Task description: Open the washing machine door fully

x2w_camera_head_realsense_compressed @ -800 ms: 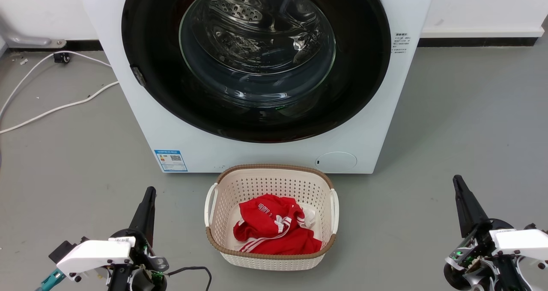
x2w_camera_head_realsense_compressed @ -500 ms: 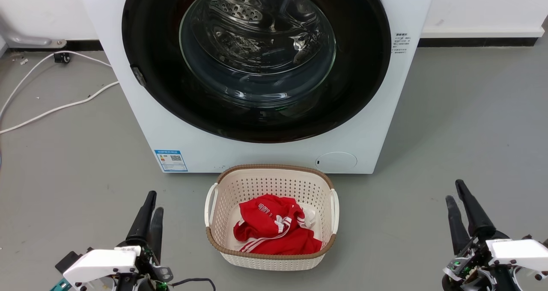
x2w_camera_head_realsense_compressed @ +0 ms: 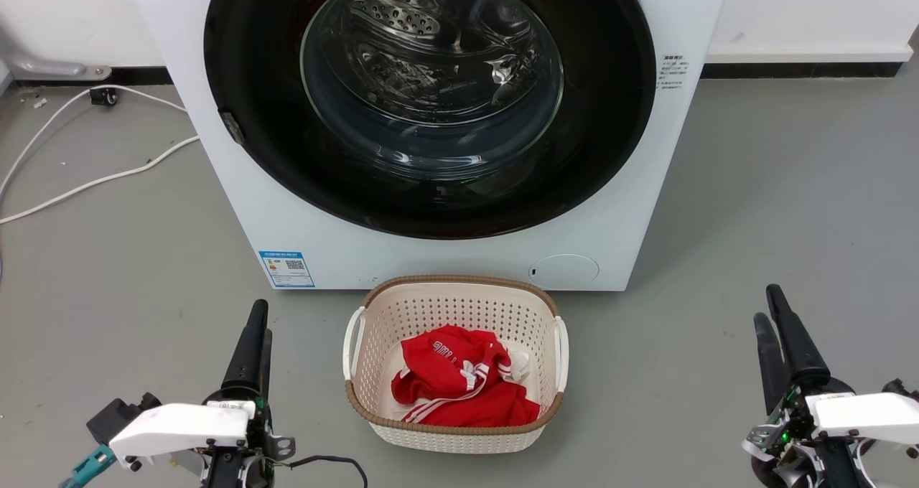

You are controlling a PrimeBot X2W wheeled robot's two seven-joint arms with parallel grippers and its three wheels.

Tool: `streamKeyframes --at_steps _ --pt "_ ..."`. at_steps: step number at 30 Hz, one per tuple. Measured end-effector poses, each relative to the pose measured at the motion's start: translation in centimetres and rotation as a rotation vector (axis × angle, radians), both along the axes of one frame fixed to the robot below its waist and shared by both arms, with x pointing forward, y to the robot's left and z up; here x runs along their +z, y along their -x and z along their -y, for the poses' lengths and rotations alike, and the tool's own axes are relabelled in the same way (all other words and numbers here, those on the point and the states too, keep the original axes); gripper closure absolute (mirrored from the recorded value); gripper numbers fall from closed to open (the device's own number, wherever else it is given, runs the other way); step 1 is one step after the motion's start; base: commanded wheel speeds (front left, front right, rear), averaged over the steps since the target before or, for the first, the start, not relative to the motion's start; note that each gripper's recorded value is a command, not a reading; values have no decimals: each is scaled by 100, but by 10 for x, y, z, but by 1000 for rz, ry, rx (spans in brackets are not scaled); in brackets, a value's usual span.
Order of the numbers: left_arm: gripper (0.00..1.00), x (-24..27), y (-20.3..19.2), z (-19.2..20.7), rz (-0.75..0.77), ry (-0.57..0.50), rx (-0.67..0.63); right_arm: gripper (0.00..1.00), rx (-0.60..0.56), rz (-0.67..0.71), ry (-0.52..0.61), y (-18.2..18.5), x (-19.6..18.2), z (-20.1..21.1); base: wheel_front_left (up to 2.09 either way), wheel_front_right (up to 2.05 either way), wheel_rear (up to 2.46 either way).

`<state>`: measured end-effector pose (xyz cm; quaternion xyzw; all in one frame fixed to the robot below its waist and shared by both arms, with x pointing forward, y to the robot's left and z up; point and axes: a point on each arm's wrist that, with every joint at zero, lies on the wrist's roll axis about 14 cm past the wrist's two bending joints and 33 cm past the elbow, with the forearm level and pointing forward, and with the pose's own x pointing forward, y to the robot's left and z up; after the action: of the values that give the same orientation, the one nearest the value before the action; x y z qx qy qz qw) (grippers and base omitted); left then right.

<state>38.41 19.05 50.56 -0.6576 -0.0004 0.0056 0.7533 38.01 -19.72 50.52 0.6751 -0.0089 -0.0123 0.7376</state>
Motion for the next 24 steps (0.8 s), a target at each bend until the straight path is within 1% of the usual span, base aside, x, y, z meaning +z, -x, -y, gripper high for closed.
streamKeyframes --at_steps 5,12,24 --pt "0 10 -1 -1 29 -107 8 0 -2 29 126 -1 11 -1 0 0 0" --pt "0 23 -2 -1 68 -268 20 0 10 69 336 -2 24 -8 0 0 0" --pt "0 33 -1 5 99 -516 24 0 33 90 628 2 27 -21 0 0 0"
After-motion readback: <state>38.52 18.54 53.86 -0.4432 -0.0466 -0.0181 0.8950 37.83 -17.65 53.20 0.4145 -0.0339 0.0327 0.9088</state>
